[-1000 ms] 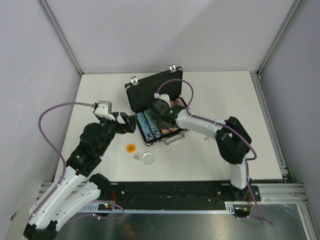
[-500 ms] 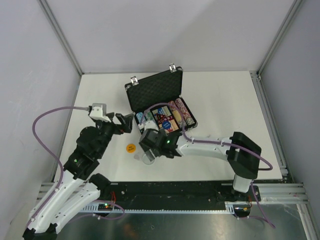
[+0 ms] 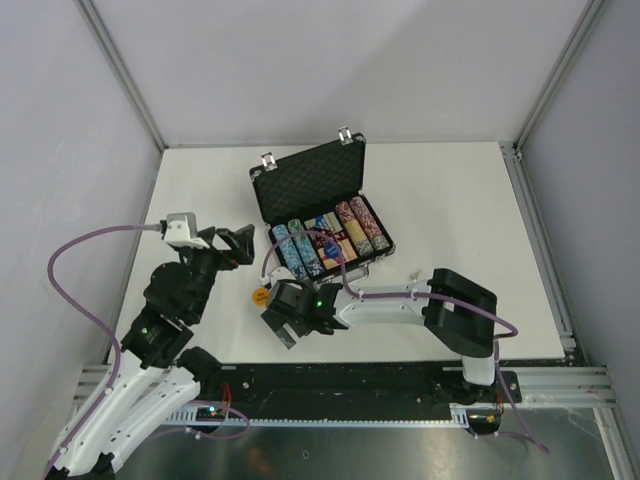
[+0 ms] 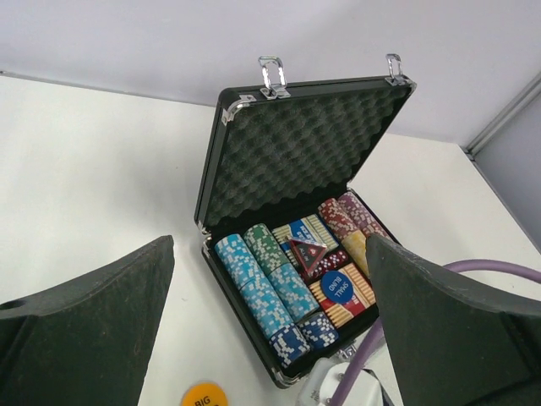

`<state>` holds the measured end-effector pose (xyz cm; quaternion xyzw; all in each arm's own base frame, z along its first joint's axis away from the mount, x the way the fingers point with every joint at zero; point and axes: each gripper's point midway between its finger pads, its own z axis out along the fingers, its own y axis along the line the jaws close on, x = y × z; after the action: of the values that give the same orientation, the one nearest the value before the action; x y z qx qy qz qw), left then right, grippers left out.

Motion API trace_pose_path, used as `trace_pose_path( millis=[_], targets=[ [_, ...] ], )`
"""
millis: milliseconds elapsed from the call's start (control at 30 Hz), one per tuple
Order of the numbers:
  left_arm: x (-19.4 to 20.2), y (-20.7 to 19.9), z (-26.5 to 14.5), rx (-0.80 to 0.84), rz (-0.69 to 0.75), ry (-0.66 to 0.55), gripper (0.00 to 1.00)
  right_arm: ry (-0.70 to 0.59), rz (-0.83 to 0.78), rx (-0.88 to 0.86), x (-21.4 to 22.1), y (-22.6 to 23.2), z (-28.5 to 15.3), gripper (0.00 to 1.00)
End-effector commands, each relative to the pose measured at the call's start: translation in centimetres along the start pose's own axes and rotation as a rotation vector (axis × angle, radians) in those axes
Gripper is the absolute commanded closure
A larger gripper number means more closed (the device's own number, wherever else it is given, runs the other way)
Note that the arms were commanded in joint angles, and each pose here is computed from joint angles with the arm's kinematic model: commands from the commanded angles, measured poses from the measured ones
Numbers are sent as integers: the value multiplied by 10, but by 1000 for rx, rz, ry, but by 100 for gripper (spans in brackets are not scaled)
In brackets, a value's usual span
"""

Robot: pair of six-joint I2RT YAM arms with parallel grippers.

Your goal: Pack up texas hold em set

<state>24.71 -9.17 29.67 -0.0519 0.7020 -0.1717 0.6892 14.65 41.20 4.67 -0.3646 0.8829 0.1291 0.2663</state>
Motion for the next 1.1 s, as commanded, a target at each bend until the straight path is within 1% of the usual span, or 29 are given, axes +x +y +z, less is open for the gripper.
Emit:
trace_pose_path(
  millis=[0,300,433,600,733,800,900,933,1067],
  targets=[
    [-6,5,2,-31,-21,-33,0,-2,2,-14,-2,-1,13,1],
    [-4,5,4,-34,-8,-25,0,28,55,-11,0,-16,33,1],
    [-3,6,4,-39,-5,-24,0,47,56,-17,5,-19,44,5],
    [-3,7,5,-45,-4,-24,0,67,40,0,15,-19,53,15],
    [-2,7,5,-45,-3,-21,0,60,16,48,18,-21,51,24],
    [-3,6,5,-44,-4,-21,0,52,7,69,18,-22,49,30],
    [-2,6,5,-43,-3,-19,0,43,11,82,15,-23,45,43],
    [-2,6,5,-43,-4,-19,1,37,14,86,14,-24,43,46],
    [-2,6,5,-41,-5,-20,0,-8,30,83,-2,-24,27,51]
  ],
)
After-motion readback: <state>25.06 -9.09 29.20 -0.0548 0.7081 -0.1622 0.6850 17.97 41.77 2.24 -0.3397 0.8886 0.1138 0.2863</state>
